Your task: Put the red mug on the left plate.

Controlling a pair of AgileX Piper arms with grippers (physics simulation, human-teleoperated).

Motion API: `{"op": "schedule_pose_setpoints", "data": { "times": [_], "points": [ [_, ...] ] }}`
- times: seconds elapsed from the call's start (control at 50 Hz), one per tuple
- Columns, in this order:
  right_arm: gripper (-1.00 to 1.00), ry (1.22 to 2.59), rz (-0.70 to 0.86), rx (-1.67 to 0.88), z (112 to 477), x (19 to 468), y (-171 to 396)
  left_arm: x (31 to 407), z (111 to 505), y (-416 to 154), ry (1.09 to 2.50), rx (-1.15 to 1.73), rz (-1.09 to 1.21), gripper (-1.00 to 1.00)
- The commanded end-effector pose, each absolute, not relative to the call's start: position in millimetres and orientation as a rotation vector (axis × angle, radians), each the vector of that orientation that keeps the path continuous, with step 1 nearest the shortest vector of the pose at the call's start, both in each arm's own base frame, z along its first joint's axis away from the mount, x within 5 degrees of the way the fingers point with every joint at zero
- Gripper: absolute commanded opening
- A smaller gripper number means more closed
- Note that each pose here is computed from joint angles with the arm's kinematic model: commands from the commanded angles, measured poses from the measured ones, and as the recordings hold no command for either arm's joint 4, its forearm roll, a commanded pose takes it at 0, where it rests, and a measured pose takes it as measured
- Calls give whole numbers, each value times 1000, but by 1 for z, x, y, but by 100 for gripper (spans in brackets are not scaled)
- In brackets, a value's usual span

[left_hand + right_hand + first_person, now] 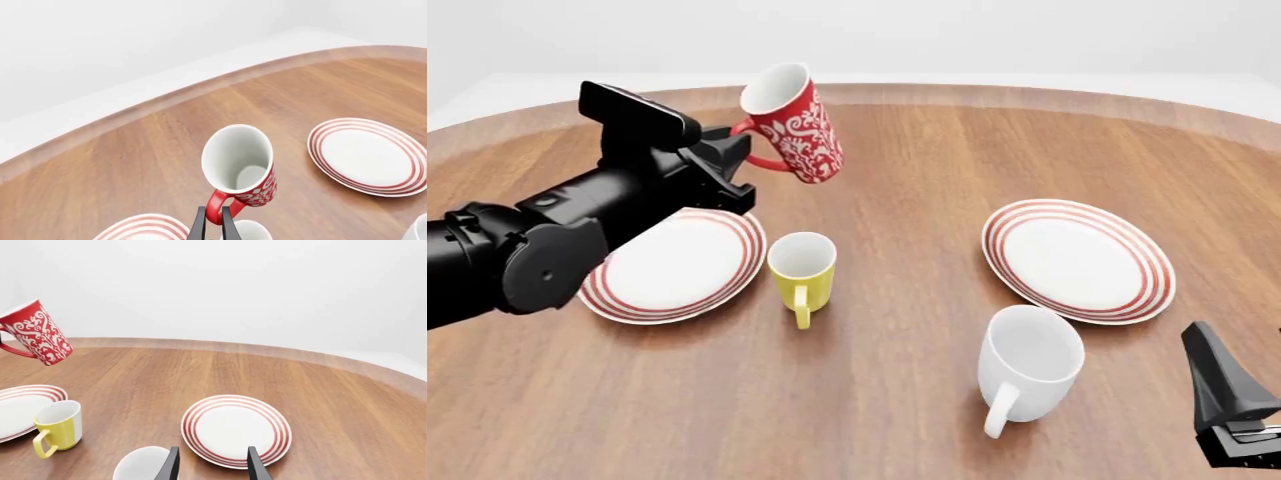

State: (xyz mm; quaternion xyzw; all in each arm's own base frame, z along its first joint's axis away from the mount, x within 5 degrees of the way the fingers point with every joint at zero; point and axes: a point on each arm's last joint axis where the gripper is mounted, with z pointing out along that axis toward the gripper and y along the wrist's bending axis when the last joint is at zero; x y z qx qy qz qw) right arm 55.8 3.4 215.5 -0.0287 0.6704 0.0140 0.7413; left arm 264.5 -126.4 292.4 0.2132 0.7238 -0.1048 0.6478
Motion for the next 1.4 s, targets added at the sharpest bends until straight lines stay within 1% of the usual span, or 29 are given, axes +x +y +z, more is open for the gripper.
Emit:
{"op": "schedule_pose_setpoints", "data": {
  "times": [0.02, 0.44, 1.06, 1.4],
  "points": [
    [100, 1469, 31, -63, 216, 56, 3, 268, 293, -119, 1642, 456, -219, -100],
    [100, 1470, 31, -64, 215, 56, 4, 272, 291, -108, 1650, 412, -199, -100],
    [100, 1470, 31, -65, 216, 56, 4, 285, 285, -81, 1650, 364, -87, -100],
    [100, 1470, 31, -64, 216, 56, 4, 289, 275, -67, 1648, 365, -16, -100]
  ]
}}
